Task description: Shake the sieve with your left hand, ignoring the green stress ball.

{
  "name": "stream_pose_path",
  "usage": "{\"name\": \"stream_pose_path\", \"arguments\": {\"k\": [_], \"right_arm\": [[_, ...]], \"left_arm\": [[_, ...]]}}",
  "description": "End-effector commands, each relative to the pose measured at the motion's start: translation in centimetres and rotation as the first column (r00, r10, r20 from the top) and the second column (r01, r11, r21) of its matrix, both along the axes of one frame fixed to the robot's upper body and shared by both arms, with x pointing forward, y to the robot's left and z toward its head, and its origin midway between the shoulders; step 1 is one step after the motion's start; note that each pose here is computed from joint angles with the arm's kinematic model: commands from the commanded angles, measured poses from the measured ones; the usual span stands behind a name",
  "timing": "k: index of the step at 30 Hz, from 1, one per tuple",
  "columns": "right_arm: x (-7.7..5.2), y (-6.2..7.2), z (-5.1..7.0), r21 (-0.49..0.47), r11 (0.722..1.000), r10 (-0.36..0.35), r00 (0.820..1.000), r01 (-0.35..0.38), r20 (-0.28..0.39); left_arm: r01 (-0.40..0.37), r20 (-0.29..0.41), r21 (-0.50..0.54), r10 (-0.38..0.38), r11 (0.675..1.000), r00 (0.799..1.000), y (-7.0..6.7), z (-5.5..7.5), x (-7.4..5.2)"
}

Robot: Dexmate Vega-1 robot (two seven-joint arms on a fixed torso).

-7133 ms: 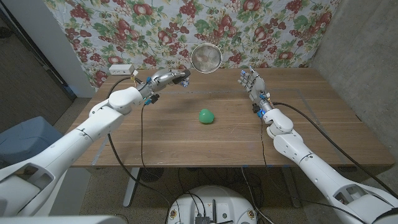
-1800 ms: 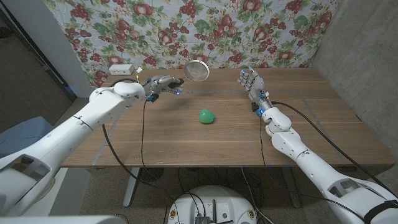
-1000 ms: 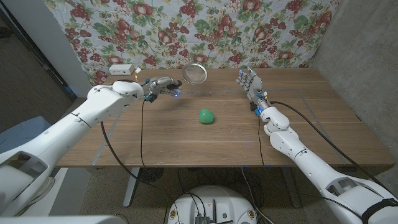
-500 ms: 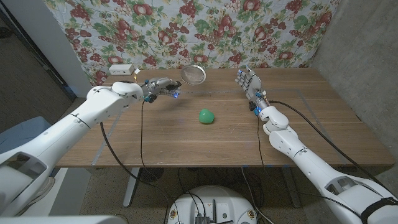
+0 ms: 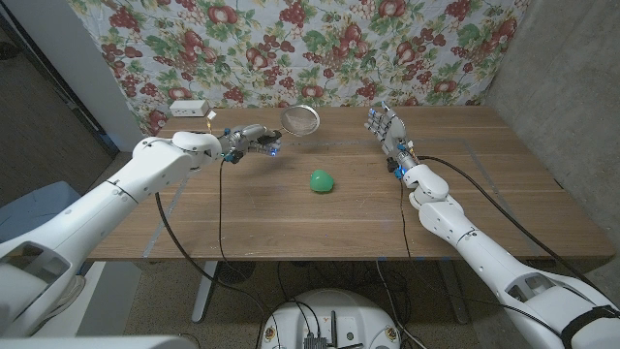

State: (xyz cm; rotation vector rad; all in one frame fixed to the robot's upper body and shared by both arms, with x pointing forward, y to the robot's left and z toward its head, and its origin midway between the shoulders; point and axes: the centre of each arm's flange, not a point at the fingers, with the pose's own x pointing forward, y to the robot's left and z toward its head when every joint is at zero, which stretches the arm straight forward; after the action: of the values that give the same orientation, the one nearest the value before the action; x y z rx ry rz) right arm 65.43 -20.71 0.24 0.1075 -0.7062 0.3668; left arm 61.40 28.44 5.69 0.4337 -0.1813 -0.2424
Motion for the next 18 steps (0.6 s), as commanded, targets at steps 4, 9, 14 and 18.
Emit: {"name": "stream_pose_path", "arguments": {"k": [4,9,14,18], "right_arm": [[0.0,0.2,-0.4,-0.005,1.000,0.010,1.000,-0.010,-0.009],[-0.1,0.2,-0.4,-0.007,1.000,0.011,1.000,-0.011,-0.010],[-0.2,0.2,-0.4,-0.010,1.000,0.011,1.000,-0.011,-0.010],[-0.3,0.1,-0.5,-0.011,1.000,0.011,1.000,-0.012,-0.011]], "left_arm": [[0.058,-0.048,-0.069,-0.061,0.996,0.997,0.1,-1.6,-0.1],[0.050,-0.061,-0.076,-0.055,0.996,0.997,0.2,-1.9,-0.3],[0.044,-0.078,-0.078,-0.050,0.996,0.996,0.2,-2.4,-0.3],[0.047,-0.087,-0.082,-0.054,0.996,0.995,0.2,-2.7,-0.3]]}}
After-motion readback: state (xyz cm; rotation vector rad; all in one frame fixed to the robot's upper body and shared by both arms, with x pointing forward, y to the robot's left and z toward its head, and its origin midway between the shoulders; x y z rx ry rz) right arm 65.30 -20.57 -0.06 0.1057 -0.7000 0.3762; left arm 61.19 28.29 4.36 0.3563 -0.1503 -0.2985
